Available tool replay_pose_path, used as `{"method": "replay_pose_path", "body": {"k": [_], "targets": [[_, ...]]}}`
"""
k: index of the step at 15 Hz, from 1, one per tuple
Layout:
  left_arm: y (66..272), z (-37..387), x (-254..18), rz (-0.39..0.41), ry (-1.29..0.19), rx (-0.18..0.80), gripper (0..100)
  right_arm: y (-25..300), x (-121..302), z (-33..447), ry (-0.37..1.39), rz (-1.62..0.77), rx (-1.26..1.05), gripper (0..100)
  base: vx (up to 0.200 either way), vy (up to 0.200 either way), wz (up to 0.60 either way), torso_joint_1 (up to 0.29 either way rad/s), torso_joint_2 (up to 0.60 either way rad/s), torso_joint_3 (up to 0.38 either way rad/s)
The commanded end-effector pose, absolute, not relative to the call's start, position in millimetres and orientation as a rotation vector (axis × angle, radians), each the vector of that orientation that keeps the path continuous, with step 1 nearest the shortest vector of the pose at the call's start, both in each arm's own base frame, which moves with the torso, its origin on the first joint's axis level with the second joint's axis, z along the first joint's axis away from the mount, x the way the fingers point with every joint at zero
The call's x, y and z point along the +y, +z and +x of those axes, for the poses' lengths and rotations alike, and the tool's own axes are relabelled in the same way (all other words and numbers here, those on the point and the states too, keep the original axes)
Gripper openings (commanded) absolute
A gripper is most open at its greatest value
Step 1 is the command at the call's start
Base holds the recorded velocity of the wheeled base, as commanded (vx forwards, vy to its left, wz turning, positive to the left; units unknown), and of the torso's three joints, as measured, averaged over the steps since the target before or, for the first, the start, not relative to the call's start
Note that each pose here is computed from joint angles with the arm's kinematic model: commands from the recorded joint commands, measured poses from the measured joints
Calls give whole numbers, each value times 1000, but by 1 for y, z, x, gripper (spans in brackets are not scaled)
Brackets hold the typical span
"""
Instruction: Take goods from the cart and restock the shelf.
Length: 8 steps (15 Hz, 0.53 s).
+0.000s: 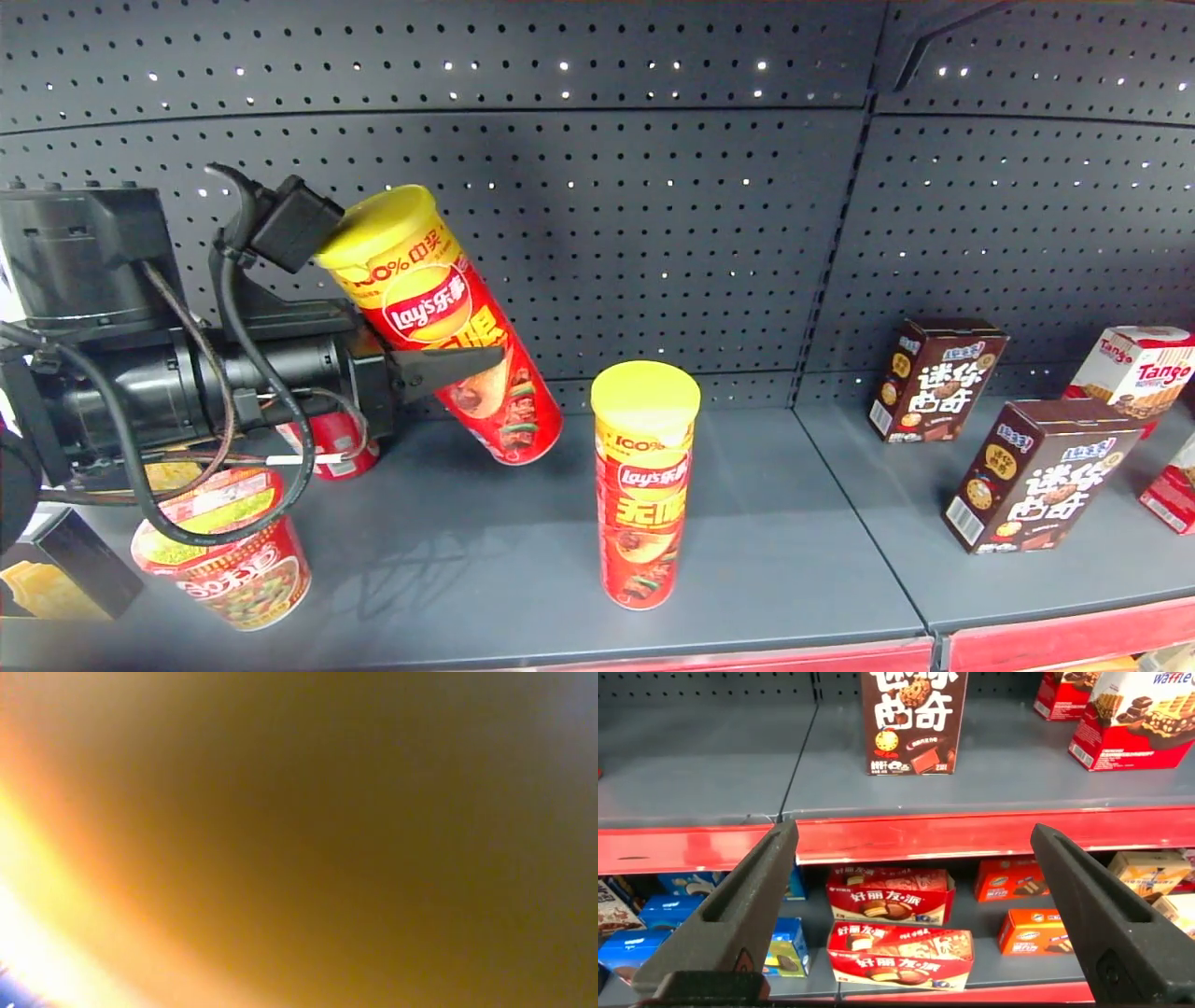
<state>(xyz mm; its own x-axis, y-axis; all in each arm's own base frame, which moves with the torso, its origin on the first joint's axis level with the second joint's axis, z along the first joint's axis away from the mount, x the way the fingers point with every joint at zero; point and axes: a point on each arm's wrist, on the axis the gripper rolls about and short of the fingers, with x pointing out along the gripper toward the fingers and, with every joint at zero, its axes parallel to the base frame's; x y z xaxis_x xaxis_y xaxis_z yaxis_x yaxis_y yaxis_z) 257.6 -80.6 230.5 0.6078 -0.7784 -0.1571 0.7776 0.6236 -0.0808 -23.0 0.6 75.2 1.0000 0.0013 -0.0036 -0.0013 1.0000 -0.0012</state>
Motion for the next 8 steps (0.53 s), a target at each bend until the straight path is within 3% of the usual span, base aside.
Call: {"method": "replay_pose_path", "body": {"k": [1, 8], "targets": [[223, 272, -84, -7, -903, 209, 0, 75, 1, -23, 2, -1, 5, 100, 0, 0, 0, 0, 0, 0], [205, 310, -97, 41, -948, 233, 0, 75, 1, -23, 2, -1, 5, 100, 0, 0, 0, 0, 0, 0]]}}
